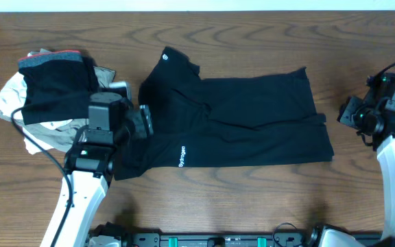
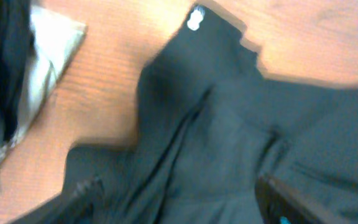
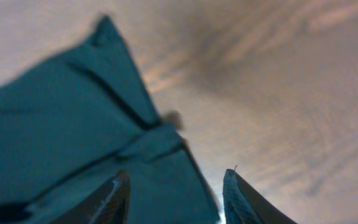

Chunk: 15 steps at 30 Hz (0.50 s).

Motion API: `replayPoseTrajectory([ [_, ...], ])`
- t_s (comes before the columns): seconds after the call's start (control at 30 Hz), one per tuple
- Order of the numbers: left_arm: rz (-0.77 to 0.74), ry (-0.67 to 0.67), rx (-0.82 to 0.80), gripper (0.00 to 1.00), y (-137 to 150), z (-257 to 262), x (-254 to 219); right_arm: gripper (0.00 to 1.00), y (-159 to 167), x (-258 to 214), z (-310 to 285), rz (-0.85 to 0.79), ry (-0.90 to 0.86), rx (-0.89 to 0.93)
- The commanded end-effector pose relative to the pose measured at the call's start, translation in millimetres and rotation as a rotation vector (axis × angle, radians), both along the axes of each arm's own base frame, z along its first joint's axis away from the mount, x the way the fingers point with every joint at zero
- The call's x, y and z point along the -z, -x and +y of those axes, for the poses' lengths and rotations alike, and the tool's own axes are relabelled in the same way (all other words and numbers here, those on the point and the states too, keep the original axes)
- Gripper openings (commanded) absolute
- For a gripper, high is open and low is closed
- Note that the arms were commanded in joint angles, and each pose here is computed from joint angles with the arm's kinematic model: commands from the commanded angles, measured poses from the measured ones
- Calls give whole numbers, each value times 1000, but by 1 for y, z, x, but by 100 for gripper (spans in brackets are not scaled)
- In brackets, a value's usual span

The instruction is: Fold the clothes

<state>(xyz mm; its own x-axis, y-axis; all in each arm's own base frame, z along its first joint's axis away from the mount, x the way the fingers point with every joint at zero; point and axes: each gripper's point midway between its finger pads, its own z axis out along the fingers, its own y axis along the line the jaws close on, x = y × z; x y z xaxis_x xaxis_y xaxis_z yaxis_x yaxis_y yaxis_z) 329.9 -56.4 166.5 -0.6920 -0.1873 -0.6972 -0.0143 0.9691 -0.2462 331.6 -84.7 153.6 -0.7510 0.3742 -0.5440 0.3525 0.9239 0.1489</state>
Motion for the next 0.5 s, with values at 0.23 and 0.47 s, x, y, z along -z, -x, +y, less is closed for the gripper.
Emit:
replayPoseTrajectory([
  [0.23, 41, 1, 171, 90, -114, -32, -27, 48, 4, -3, 14, -5, -43, -87],
  [0.47, 148, 72, 202, 90, -199, -29, 15, 48, 8, -1, 16, 14, -43, -97],
])
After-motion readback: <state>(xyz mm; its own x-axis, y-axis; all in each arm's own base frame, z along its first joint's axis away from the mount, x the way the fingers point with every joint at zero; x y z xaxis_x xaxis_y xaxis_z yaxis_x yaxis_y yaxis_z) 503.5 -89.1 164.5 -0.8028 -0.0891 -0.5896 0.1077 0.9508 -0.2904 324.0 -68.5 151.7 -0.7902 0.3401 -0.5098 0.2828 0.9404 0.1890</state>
